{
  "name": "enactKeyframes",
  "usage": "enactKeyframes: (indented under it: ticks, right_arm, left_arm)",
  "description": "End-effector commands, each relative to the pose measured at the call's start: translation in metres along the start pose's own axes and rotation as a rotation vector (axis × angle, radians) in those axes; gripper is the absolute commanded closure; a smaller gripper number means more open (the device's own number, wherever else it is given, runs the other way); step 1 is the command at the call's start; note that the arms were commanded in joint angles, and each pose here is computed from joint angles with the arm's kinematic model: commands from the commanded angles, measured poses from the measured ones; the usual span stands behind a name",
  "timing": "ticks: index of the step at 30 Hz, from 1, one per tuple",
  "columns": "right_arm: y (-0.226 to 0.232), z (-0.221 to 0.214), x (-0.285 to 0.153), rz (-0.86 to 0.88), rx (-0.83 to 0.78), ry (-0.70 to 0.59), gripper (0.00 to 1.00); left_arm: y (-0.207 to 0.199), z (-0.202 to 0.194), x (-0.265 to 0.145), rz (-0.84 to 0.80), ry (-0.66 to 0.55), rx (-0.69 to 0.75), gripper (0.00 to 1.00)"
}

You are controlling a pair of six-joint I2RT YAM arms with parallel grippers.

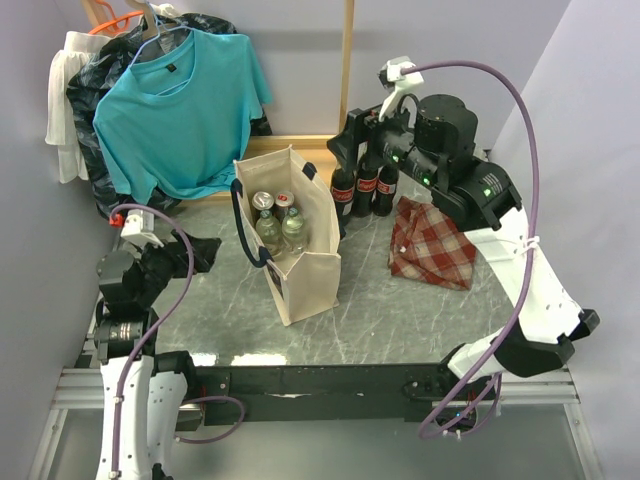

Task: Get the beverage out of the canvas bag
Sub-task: Take out the drink from the canvas bag.

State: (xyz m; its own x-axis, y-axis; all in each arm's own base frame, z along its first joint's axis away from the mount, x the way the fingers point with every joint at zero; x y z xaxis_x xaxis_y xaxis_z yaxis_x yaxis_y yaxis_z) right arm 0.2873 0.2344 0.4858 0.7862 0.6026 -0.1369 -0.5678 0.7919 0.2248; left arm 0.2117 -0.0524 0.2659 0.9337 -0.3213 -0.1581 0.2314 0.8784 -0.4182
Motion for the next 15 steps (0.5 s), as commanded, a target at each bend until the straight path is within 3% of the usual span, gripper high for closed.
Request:
enactKeyframes:
  ticks: [1,10,15]
  right_arm:
    - [0.016,0.024,-0.006,0.060,-0.033,-0.086,0.21]
    - [0.018,0.031,-0.010,0.074,-0.030,-0.113,0.21]
    - [0.024,0.017,-0.012,0.098,0.023,-0.042,0.22]
  left_arm:
    - [-0.002,0.017,-0.003,0.020,-0.071,0.013,0.04]
    - [0.002,0.012,0.003,0.027,-0.035,-0.002,0.04]
    - [0.002,0.009,0.006,0.016,-0.018,-0.001,0.04]
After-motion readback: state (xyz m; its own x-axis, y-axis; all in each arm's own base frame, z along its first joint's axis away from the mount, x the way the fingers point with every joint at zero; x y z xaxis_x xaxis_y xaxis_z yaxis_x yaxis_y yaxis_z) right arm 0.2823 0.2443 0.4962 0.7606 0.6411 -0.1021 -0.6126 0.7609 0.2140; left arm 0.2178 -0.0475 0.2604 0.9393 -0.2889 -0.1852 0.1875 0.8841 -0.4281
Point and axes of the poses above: each gripper's point midway between its finger pads, its own x axis out along the fingers, its own y axis along the line the jaws close on, z = x × y, the point moved 3 cm from there along -x, back along the fingers, and after that the axes turned 5 degrees about x, right-handed, at the moved point
